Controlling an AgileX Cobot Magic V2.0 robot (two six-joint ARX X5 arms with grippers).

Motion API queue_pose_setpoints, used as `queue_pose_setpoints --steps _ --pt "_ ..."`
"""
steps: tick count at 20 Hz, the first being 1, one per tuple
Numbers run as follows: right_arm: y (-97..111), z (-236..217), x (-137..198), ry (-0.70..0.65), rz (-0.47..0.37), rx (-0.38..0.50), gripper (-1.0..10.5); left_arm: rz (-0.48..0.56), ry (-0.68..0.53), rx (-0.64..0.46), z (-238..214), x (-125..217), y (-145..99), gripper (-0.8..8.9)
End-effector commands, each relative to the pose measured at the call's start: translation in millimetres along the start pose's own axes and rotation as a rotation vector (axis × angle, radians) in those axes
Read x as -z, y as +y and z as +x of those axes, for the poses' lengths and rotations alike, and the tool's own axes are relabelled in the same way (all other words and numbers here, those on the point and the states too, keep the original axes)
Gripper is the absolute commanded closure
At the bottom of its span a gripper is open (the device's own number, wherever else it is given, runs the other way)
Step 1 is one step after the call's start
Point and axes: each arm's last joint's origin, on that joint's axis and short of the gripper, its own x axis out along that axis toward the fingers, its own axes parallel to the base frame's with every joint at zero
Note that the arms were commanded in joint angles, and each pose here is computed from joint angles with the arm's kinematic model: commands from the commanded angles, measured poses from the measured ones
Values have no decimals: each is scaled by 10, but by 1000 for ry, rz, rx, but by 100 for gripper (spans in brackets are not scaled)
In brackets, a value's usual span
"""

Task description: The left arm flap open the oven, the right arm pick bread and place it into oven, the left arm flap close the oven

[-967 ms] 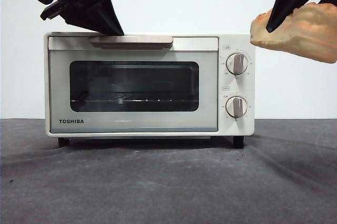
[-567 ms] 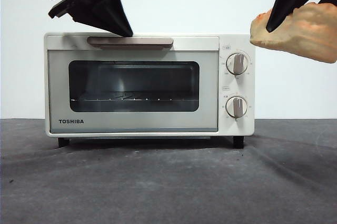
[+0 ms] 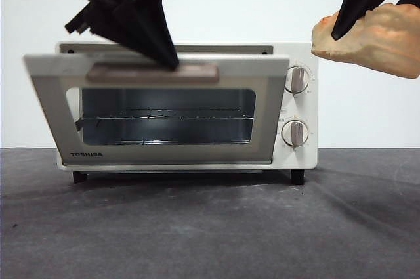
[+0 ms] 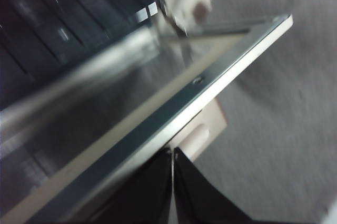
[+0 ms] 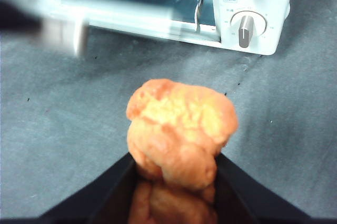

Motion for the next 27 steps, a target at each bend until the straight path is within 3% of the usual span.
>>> queue_pose_setpoints --steps 1,14,20,27 --pt "41 -32 -55 -24 -18 -19 765 10 86 -40 125 90 5 797" --pt "42 -32 -55 -25 -19 -20 765 13 231 -17 126 241 -149 797" --pt "44 -25 -54 -20 -18 -24 765 -29 167 -33 -5 190 -83 797" --pt "122 134 -125 -21 -5 -110 765 -110 -46 -102 -662 289 123 798"
